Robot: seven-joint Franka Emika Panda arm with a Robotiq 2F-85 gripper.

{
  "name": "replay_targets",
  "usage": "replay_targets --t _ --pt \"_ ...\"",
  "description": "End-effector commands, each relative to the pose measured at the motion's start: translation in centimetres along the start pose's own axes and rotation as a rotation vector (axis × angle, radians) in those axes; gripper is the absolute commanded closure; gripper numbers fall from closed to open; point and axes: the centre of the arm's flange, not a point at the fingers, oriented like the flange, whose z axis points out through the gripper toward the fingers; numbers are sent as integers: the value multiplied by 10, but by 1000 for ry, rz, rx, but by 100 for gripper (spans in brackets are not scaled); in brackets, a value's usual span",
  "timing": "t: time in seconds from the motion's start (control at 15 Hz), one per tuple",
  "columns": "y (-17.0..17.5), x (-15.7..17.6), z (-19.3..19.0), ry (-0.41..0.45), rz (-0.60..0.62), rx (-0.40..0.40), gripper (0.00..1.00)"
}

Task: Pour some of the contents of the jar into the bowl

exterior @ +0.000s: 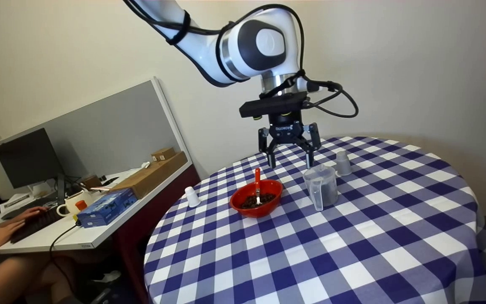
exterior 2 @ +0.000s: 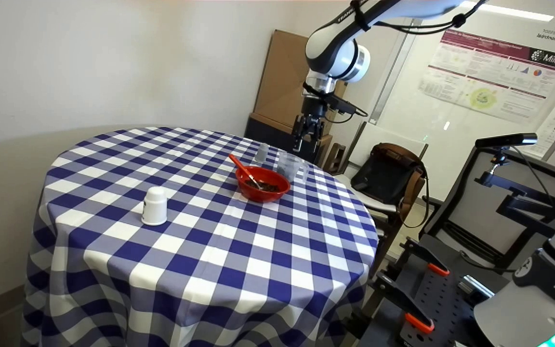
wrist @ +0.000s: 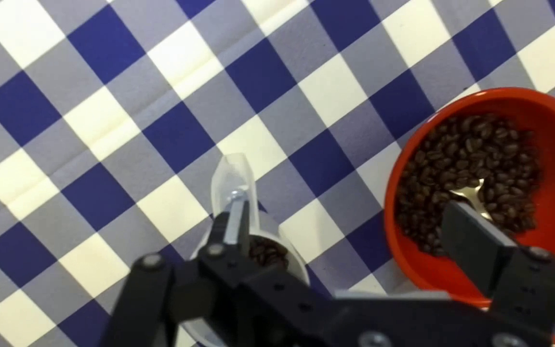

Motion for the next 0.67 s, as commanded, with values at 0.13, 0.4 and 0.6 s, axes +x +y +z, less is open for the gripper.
replay_targets --t 0.13,0.4,0.6 --pt "-93 -83 -37 -11 14 -32 0" --pt "-144 -127 -50 -21 -23 -43 0" --pt "-146 -110 -44 -40 -40 -33 0"
